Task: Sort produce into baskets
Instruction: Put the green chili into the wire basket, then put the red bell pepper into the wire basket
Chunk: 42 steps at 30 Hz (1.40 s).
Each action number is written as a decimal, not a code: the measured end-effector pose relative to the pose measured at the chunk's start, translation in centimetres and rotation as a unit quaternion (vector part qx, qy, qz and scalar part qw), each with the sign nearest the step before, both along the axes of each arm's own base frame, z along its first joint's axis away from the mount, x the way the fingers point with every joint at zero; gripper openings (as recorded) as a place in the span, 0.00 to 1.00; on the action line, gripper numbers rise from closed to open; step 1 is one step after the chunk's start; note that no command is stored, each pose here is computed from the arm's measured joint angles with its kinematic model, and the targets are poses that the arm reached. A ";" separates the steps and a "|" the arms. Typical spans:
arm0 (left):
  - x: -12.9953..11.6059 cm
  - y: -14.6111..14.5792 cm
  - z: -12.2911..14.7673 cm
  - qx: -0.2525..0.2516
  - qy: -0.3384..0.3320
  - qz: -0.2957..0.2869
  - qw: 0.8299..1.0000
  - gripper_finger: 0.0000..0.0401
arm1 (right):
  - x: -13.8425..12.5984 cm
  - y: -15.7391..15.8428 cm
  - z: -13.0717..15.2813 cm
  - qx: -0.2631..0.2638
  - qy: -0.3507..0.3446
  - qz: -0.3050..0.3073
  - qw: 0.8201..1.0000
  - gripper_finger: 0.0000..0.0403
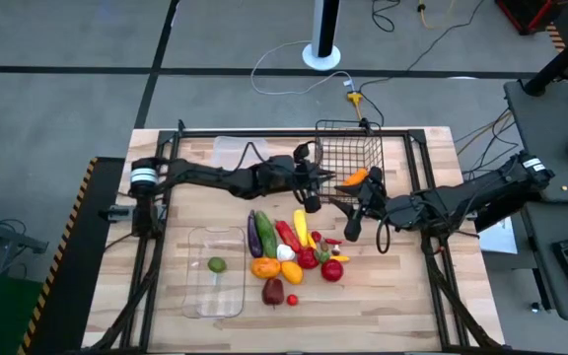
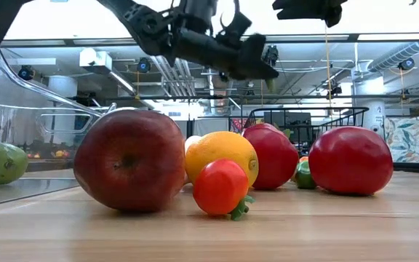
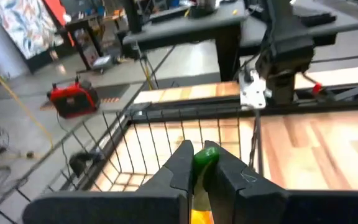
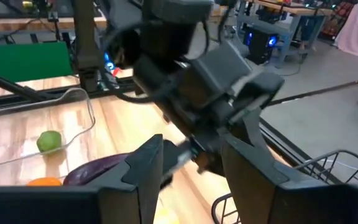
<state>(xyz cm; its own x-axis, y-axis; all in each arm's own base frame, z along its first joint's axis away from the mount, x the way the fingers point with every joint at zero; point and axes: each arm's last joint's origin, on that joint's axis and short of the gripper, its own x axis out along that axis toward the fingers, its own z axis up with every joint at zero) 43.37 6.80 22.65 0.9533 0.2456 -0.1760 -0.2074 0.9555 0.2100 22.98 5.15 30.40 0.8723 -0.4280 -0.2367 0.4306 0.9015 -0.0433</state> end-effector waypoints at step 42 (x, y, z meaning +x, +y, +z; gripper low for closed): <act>0.6 1.3 -2.7 -0.048 0.044 0.024 0.998 0.19 | 0.0 0.0 -0.4 0.011 0.011 -0.004 1.000 0.49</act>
